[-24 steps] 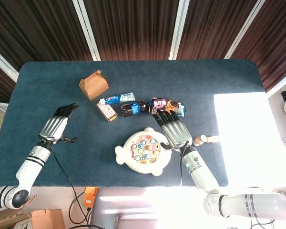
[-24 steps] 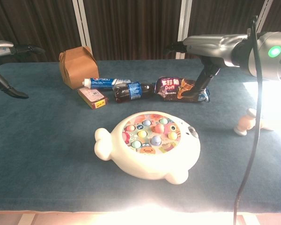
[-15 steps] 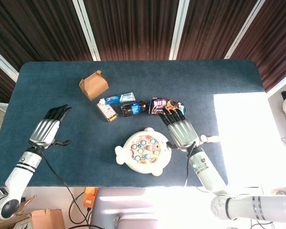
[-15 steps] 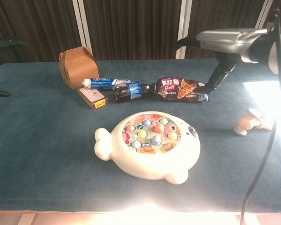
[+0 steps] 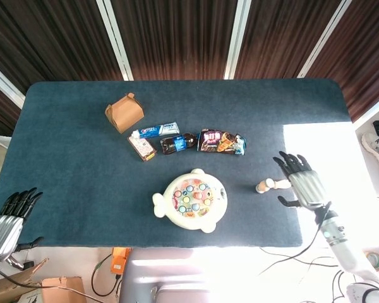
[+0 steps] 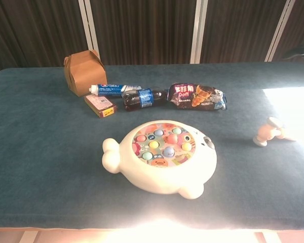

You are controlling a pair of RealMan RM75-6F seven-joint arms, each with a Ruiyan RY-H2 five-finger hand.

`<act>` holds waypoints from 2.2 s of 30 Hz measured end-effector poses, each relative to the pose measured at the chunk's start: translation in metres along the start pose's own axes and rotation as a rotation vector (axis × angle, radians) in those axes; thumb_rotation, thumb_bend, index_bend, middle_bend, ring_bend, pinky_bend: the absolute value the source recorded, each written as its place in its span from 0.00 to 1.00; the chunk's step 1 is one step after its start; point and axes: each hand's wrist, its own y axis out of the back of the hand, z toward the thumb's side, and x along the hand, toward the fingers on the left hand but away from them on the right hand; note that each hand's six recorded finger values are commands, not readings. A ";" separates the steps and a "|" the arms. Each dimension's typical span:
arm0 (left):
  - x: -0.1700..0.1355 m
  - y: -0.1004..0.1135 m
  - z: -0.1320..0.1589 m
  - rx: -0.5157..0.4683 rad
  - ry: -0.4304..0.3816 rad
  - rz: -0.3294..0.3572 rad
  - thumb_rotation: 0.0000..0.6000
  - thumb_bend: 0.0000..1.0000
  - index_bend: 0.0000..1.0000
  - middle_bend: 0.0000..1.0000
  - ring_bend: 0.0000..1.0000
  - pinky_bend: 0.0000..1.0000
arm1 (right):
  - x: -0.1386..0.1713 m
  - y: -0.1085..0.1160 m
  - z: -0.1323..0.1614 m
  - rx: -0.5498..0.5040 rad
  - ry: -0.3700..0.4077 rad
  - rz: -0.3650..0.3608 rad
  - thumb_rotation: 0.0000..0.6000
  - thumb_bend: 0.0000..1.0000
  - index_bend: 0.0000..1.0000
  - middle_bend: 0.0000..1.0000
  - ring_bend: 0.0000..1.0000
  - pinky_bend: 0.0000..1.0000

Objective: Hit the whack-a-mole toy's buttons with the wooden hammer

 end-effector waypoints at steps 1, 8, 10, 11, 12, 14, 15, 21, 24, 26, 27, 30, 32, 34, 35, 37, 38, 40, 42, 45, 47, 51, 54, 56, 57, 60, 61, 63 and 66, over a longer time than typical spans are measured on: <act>-0.005 -0.003 -0.004 0.000 -0.003 0.008 1.00 0.10 0.00 0.00 0.00 0.07 | 0.002 -0.004 -0.012 0.013 -0.014 0.006 1.00 0.18 0.00 0.00 0.00 0.00; -0.024 -0.029 -0.013 -0.002 -0.020 0.018 1.00 0.10 0.00 0.00 0.00 0.07 | -0.011 -0.038 -0.059 0.054 -0.071 0.061 1.00 0.18 0.08 0.00 0.00 0.00; -0.026 -0.035 -0.016 -0.004 -0.013 0.009 1.00 0.10 0.00 0.00 0.00 0.07 | -0.021 -0.050 -0.063 0.049 -0.073 0.077 1.00 0.18 0.12 0.00 0.00 0.00; -0.026 -0.037 -0.017 -0.002 -0.009 0.007 1.00 0.10 0.00 0.00 0.00 0.07 | -0.025 -0.055 -0.063 0.046 -0.072 0.082 1.00 0.18 0.13 0.00 0.00 0.00; -0.026 -0.038 -0.018 0.002 -0.005 0.007 1.00 0.10 0.00 0.00 0.00 0.07 | -0.029 -0.060 -0.062 0.042 -0.069 0.085 1.00 0.18 0.15 0.01 0.00 0.00; -0.025 -0.041 -0.021 0.010 0.003 0.006 1.00 0.10 0.00 0.00 0.00 0.07 | -0.038 -0.068 -0.059 0.035 -0.058 0.089 1.00 0.18 0.19 0.03 0.00 0.00; -0.025 -0.043 -0.022 0.013 0.008 0.005 1.00 0.10 0.00 0.00 0.00 0.07 | -0.041 -0.071 -0.057 0.034 -0.052 0.089 1.00 0.19 0.21 0.05 0.00 0.00; -0.023 -0.050 -0.030 0.011 0.031 -0.007 1.00 0.10 0.00 0.00 0.00 0.07 | -0.053 -0.078 -0.047 0.025 -0.011 0.071 1.00 0.30 0.36 0.17 0.00 0.00; -0.023 -0.051 -0.032 0.011 0.035 -0.009 1.00 0.10 0.00 0.00 0.00 0.07 | -0.056 -0.082 -0.046 0.030 -0.005 0.071 1.00 0.32 0.39 0.19 0.00 0.00; -0.023 -0.052 -0.032 0.012 0.036 -0.009 1.00 0.10 0.00 0.00 0.00 0.07 | -0.059 -0.086 -0.044 0.029 -0.003 0.076 1.00 0.32 0.39 0.19 0.00 0.00; -0.023 -0.052 -0.033 0.013 0.037 -0.009 1.00 0.10 0.00 0.00 0.00 0.07 | -0.061 -0.088 -0.043 0.027 -0.003 0.077 1.00 0.32 0.39 0.20 0.01 0.00; -0.023 -0.052 -0.034 0.015 0.042 -0.008 1.00 0.10 0.00 0.00 0.00 0.07 | -0.065 -0.092 -0.041 0.018 0.000 0.074 1.00 0.32 0.40 0.20 0.02 0.01; -0.023 -0.052 -0.035 0.019 0.045 -0.008 1.00 0.10 0.00 0.00 0.00 0.07 | -0.068 -0.095 -0.040 0.018 0.002 0.074 1.00 0.32 0.41 0.20 0.03 0.02; -0.023 -0.052 -0.035 0.021 0.047 -0.009 1.00 0.10 0.00 0.00 0.00 0.07 | -0.070 -0.098 -0.039 0.018 0.004 0.077 1.00 0.32 0.42 0.20 0.03 0.02; -0.023 -0.052 -0.035 0.021 0.047 -0.009 1.00 0.10 0.00 0.00 0.00 0.07 | -0.071 -0.099 -0.038 0.017 0.005 0.078 1.00 0.32 0.42 0.20 0.03 0.02; -0.023 -0.052 -0.036 0.021 0.049 -0.011 1.00 0.10 0.00 0.00 0.00 0.07 | -0.072 -0.099 -0.038 0.016 0.006 0.078 1.00 0.32 0.44 0.20 0.04 0.02; -0.023 -0.052 -0.036 0.022 0.050 -0.012 1.00 0.10 0.00 0.00 0.00 0.07 | -0.072 -0.100 -0.037 0.016 0.006 0.079 1.00 0.32 0.45 0.21 0.05 0.02; -0.024 -0.053 -0.037 0.023 0.056 -0.016 1.00 0.10 0.00 0.00 0.00 0.07 | -0.074 -0.103 -0.036 0.015 0.006 0.082 1.00 0.33 0.47 0.22 0.06 0.02; -0.024 -0.052 -0.038 0.023 0.058 -0.016 1.00 0.10 0.00 0.00 0.00 0.07 | -0.075 -0.106 -0.036 0.016 0.006 0.085 1.00 0.34 0.48 0.22 0.06 0.02; -0.025 -0.052 -0.039 0.023 0.063 -0.016 1.00 0.10 0.00 0.00 0.00 0.07 | -0.077 -0.109 -0.035 0.009 0.006 0.088 1.00 0.35 0.48 0.22 0.06 0.02; -0.025 -0.052 -0.040 0.024 0.065 -0.019 1.00 0.10 0.00 0.00 0.00 0.07 | -0.079 -0.111 -0.034 0.008 0.008 0.090 1.00 0.35 0.48 0.22 0.07 0.02; -0.026 -0.052 -0.040 0.032 0.064 -0.023 1.00 0.11 0.00 0.00 0.00 0.07 | -0.080 -0.111 -0.033 0.003 0.012 0.088 1.00 0.34 0.49 0.23 0.07 0.02; -0.026 -0.052 -0.041 0.037 0.066 -0.022 1.00 0.11 0.00 0.00 0.00 0.07 | -0.081 -0.111 -0.033 0.002 0.012 0.083 1.00 0.35 0.49 0.23 0.07 0.02; -0.026 -0.052 -0.042 0.036 0.068 -0.025 1.00 0.11 0.00 0.00 0.00 0.07 | -0.081 -0.111 -0.033 0.004 0.011 0.084 1.00 0.35 0.50 0.23 0.08 0.02; -0.026 -0.052 -0.042 0.036 0.069 -0.027 1.00 0.11 0.00 0.00 0.00 0.07 | -0.081 -0.111 -0.033 0.005 0.010 0.084 1.00 0.35 0.50 0.23 0.08 0.02; -0.027 -0.053 -0.043 0.044 0.067 -0.034 1.00 0.11 0.00 0.00 0.00 0.07 | -0.082 -0.112 -0.033 0.006 0.008 0.084 1.00 0.35 0.50 0.23 0.08 0.02; -0.027 -0.053 -0.043 0.049 0.067 -0.037 1.00 0.11 0.00 0.00 0.00 0.07 | -0.082 -0.112 -0.033 0.006 0.007 0.086 1.00 0.35 0.50 0.23 0.08 0.02; -0.027 -0.053 -0.043 0.058 0.067 -0.039 1.00 0.11 0.00 0.00 0.00 0.07 | -0.082 -0.113 -0.033 0.007 0.005 0.088 1.00 0.35 0.51 0.23 0.08 0.02; -0.027 -0.053 -0.044 0.060 0.070 -0.045 1.00 0.11 0.00 0.00 0.00 0.07 | -0.083 -0.114 -0.033 0.007 0.002 0.089 1.00 0.35 0.52 0.23 0.09 0.03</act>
